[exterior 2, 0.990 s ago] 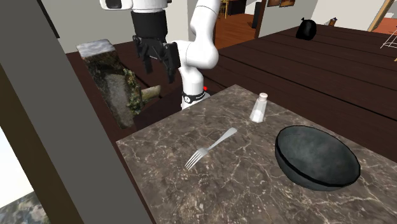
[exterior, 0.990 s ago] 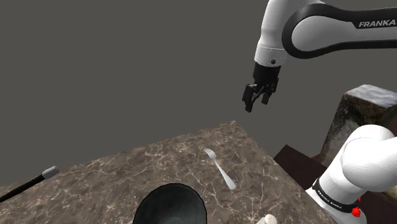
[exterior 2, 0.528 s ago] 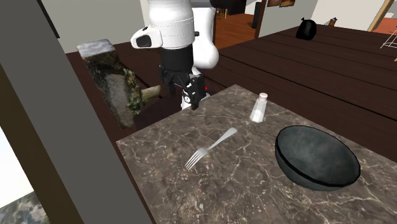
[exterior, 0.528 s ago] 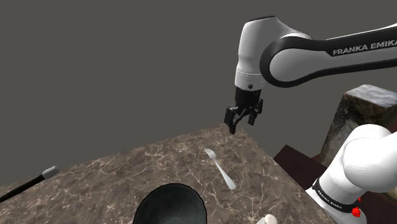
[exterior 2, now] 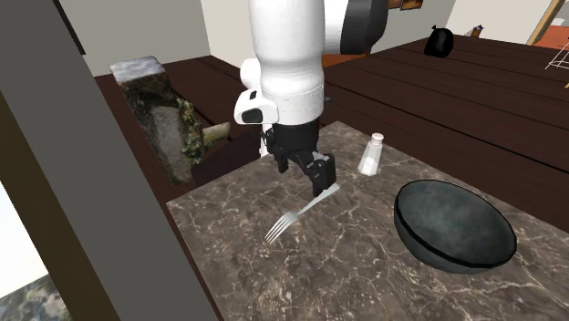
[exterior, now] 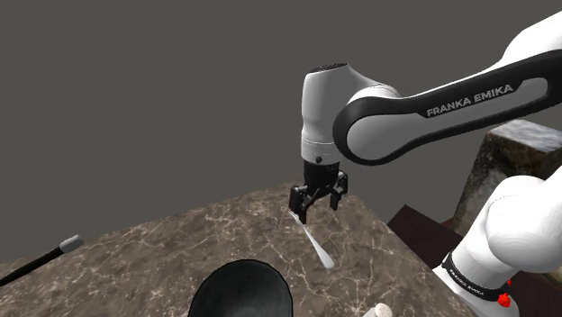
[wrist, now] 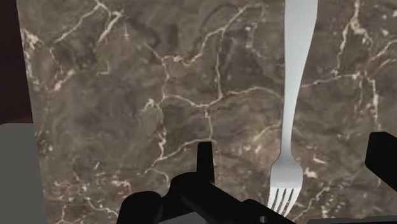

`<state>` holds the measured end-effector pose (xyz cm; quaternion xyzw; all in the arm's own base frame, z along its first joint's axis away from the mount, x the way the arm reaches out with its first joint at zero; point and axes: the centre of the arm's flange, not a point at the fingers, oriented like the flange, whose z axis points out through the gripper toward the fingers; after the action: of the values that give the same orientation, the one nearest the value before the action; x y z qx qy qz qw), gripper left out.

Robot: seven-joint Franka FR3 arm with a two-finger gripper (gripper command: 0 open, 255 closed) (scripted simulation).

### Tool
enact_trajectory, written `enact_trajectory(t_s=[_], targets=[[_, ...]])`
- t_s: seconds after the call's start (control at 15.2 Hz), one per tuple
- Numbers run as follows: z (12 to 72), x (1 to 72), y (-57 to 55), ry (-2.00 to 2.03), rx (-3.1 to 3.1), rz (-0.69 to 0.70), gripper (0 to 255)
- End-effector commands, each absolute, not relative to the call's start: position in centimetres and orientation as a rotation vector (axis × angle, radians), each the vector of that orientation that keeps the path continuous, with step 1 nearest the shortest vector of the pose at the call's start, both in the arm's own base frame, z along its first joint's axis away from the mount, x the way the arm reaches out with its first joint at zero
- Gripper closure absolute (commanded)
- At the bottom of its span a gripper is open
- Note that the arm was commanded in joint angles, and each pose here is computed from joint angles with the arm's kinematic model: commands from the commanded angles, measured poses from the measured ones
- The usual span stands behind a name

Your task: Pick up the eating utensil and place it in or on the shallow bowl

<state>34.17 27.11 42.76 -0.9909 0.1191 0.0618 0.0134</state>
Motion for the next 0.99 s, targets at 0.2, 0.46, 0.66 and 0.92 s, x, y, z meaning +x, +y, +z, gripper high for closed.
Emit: enact_trajectory(t_s=[0.2, 0.46, 0.66, 0.92], targets=[[39.9, 34.2, 29.4, 0.403, -3.077, 0.222, 0], [37.8, 33.9, 29.5, 0.403, -3.077, 0.222, 0], [37.0, 33.8, 29.6, 0.403, -3.077, 0.222, 0], [37.0, 33.8, 29.6, 0.403, -3.077, 0.222, 0]])
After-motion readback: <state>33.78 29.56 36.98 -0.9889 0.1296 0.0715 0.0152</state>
